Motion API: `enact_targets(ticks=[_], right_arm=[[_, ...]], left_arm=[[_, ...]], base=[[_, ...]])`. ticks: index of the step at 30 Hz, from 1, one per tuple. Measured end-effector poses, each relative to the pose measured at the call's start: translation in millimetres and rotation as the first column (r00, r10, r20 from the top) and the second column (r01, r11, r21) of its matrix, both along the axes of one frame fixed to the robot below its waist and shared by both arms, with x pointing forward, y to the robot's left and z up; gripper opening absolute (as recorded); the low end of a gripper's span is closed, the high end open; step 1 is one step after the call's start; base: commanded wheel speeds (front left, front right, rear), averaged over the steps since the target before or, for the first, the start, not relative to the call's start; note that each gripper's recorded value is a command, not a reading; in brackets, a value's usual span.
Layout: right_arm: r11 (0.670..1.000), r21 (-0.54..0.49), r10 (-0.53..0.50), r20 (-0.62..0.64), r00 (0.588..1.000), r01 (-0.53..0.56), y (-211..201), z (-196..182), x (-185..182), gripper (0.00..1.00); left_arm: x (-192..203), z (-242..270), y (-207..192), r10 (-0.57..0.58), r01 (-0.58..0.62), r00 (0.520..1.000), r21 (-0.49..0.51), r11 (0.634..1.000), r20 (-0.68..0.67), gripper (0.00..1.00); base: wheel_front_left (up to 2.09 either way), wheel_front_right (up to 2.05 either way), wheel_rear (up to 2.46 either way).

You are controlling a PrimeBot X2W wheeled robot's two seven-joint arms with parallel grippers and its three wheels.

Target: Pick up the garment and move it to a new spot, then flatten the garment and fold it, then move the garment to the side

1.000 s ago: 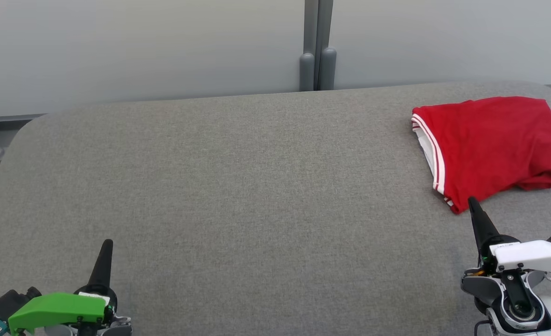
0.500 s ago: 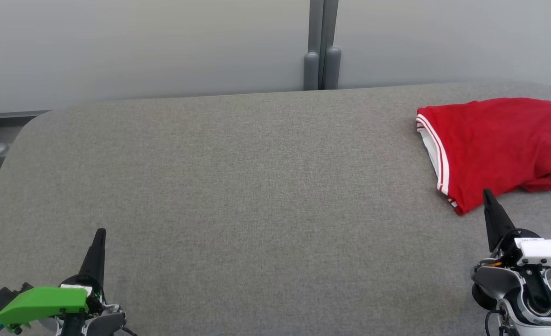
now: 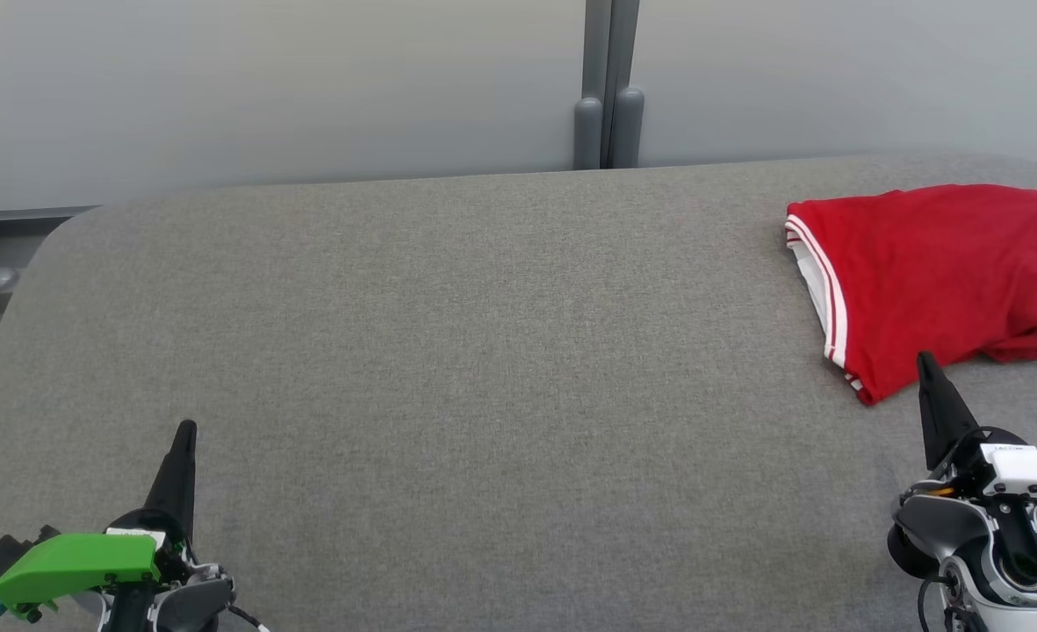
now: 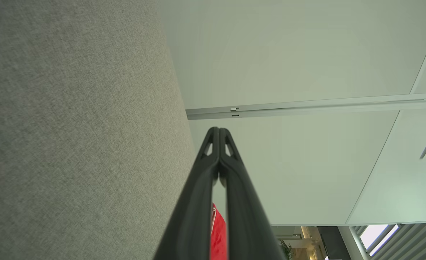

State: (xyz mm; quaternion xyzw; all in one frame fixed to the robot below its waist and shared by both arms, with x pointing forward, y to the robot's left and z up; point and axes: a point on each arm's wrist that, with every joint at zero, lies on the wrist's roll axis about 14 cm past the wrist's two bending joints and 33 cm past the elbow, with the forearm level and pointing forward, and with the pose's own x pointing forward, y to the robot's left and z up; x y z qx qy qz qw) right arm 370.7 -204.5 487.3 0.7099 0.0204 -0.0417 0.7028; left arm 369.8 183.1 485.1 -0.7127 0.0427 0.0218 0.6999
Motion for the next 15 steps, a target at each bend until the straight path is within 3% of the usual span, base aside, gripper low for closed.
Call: enact_targets(ticks=[15], right_arm=[[1.0, 0.0, 0.0, 0.008, 1.0, 0.0, -0.2, 1.5, 1.4, 0.0]], left_arm=[[-0.3, -1.0, 0.4, 0.001, -0.001, 1.0, 0.0, 1.0, 0.0, 0.0]], base=[[0.0, 0.0, 0.0]])
